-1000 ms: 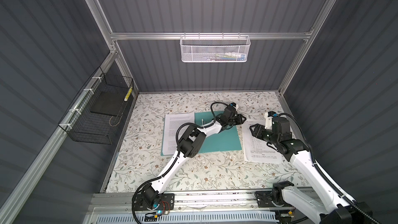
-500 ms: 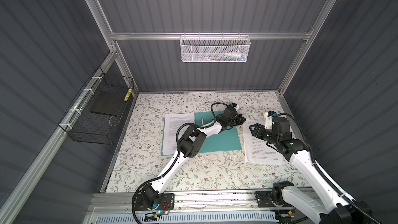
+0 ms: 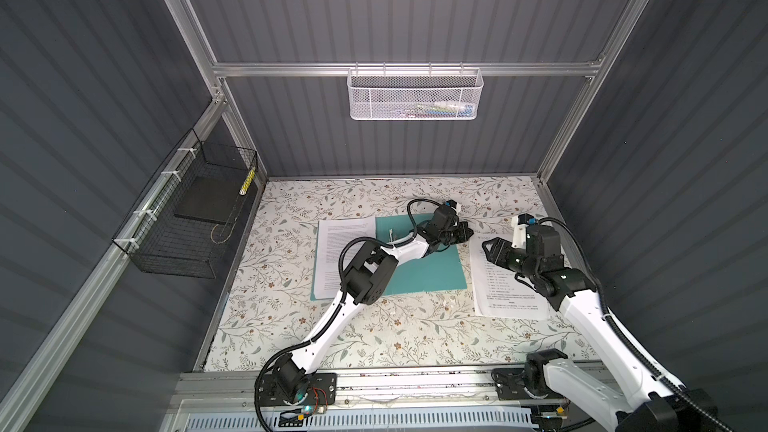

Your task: Put the files into the folder

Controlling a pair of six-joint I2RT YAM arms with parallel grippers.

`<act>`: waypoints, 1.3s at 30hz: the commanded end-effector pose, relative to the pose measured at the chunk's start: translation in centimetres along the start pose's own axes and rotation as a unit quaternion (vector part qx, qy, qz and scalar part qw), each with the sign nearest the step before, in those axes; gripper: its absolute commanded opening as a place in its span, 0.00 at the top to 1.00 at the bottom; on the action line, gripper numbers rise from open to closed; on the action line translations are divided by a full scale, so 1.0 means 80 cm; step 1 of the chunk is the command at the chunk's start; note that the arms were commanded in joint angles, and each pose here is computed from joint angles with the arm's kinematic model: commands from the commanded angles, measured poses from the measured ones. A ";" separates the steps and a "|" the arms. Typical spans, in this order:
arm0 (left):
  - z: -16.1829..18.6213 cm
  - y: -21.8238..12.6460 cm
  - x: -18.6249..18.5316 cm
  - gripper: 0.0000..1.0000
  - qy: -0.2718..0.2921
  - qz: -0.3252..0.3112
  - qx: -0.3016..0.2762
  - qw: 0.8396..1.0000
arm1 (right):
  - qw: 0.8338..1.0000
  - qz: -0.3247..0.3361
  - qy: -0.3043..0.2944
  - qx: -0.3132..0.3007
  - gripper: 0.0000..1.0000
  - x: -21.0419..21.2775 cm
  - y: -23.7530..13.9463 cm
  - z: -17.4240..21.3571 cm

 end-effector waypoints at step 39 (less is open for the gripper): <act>-0.166 -0.219 0.067 1.00 0.054 -0.110 -0.046 0.991 | 0.986 0.004 0.039 0.162 0.40 -0.020 0.148 0.004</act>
Point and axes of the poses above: each gripper's point midway between its finger pads, its own y axis out along the fingers, its own x axis along the line the jaws close on, z = x × y, the point moved 9 cm from there along -y, back along the fingers, and after that the axes turned 10 degrees about -y, right-handed, at the moved point
